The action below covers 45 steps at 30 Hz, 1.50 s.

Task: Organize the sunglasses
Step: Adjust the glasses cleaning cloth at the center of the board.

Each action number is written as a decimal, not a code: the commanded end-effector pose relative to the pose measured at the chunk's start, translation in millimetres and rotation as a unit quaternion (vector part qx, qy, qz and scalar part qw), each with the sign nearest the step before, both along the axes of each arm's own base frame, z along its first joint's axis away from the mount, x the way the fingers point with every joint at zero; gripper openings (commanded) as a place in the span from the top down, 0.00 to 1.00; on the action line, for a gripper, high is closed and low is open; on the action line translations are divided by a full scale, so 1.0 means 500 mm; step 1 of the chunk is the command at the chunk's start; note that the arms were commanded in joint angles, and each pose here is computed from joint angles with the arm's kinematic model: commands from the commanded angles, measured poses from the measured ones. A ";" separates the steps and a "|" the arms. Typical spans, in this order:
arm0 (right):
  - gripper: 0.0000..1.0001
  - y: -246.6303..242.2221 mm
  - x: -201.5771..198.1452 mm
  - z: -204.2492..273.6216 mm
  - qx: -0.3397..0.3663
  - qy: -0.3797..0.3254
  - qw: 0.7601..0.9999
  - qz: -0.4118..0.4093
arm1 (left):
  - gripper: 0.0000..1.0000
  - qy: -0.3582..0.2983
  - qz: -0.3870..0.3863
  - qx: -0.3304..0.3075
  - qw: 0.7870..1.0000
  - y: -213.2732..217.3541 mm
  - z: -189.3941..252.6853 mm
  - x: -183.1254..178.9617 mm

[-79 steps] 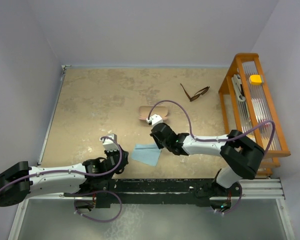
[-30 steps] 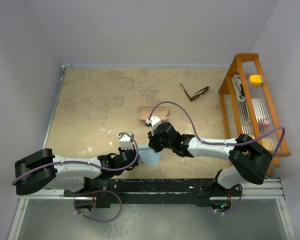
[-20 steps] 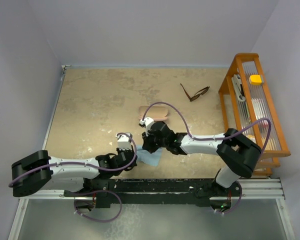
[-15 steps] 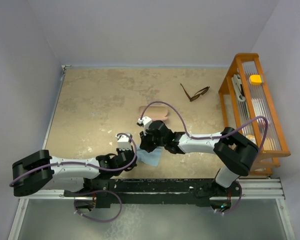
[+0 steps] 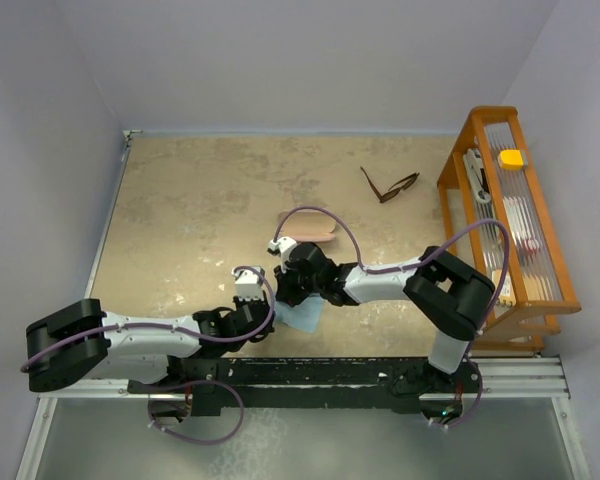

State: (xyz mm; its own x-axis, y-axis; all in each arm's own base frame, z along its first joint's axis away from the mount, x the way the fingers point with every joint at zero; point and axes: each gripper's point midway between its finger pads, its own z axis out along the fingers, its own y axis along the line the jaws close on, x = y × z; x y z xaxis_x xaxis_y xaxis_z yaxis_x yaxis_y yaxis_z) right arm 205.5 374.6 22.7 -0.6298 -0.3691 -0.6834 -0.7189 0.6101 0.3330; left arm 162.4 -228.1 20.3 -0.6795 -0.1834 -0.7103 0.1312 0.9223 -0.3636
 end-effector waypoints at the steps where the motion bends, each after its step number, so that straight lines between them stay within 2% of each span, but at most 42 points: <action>1: 1.00 0.031 0.020 0.034 0.025 -0.020 0.999 -0.001 | 0.98 -0.002 0.004 -0.007 1.000 0.000 0.003 0.001; 12: 1.00 0.002 0.051 -0.011 -0.026 -0.033 0.998 -0.046 | 1.00 0.011 -0.006 0.003 1.000 -0.004 -0.007 -0.007; 22: 1.00 0.009 0.100 -0.011 -0.037 -0.048 0.996 -0.070 | 1.00 0.021 -0.012 0.010 1.000 -0.004 -0.019 -0.014; 32: 1.00 -0.001 0.109 -0.026 -0.045 -0.041 0.995 -0.075 | 1.00 0.027 -0.010 0.008 1.000 0.006 -0.017 -0.021; 44: 1.00 -0.006 0.090 0.063 -0.006 -0.069 0.997 -0.046 | 1.00 0.023 -0.008 0.008 1.000 0.011 -0.013 -0.019; 45: 0.96 -0.007 0.085 0.066 -0.003 -0.066 0.997 -0.044 | 1.00 0.024 -0.009 0.008 1.000 0.011 -0.013 -0.021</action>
State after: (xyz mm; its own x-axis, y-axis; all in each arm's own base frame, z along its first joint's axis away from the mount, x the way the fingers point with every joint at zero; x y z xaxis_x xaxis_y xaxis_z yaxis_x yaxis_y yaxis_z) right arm 248.6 371.4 25.1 -0.6067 -0.3387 -0.7191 -0.6701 0.7046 0.2334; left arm 157.9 -227.4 19.3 -0.6973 -0.1751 -0.6951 0.1337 0.9209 -0.3661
